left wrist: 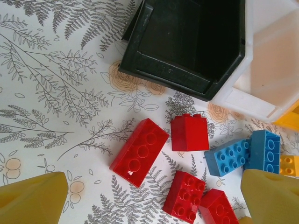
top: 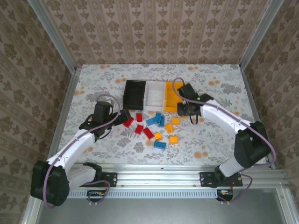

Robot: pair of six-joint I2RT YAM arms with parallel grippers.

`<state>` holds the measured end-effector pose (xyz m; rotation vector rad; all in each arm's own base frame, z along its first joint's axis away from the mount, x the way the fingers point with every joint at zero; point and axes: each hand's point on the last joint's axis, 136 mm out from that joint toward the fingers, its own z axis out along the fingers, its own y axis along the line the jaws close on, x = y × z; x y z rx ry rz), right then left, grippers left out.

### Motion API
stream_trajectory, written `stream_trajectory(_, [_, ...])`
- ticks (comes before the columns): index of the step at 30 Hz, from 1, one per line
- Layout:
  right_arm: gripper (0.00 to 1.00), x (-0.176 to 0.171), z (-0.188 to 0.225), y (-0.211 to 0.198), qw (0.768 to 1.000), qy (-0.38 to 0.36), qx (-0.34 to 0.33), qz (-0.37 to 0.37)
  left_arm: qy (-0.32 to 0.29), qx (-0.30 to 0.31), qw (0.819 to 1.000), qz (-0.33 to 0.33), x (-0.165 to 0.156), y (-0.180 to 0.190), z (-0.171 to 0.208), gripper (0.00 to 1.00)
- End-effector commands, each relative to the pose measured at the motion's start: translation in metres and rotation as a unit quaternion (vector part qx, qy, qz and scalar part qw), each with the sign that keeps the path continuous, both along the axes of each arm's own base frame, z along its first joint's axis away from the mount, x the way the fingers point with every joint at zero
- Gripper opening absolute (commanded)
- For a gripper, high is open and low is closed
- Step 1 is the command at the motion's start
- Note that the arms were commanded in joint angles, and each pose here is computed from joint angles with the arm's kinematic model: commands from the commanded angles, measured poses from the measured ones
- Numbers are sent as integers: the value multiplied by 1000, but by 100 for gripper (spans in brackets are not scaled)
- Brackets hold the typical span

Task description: Sort the legos into containers by color

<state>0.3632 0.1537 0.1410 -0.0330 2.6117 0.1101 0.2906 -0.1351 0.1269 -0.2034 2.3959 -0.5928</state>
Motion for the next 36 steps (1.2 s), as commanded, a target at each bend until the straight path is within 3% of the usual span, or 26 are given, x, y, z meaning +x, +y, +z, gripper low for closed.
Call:
stream_trajectory(1, [25,45,2,15,999,-17,-33,14,-11,-20,1000,-12,4,-11,14,97])
stream_trajectory(5, [26,92,-19,21,997,-8,-70,6,-11,-20,1000,-10,0,-8,19,98])
stream_trajectory(9, [28,113,-38,26,997,2,-75,4,-23,-21,1000,-5,-5,-3,25,99])
stream_trajectory(13, [32,117,-51,26,998,17,-62,-1,-29,-19,999,-3,-8,-1,29,100])
stream_trajectory(16, [41,114,-50,24,998,14,-58,-2,-30,-18,999,-5,-8,0,31,100])
stream_trajectory(23, [50,107,-22,26,999,-4,-44,6,-29,-26,999,-7,-7,-3,31,100])
stream_trajectory(26, [49,87,-5,25,999,-15,-44,9,-28,-30,999,-8,-7,-4,31,100])
stream_trajectory(29, [50,41,-3,23,999,-13,-32,9,-24,-37,999,-8,-9,-6,25,100])
stream_trajectory(36, [62,-78,-46,30,998,53,2,44,0,-80,995,-56,-21,-44,2,99])
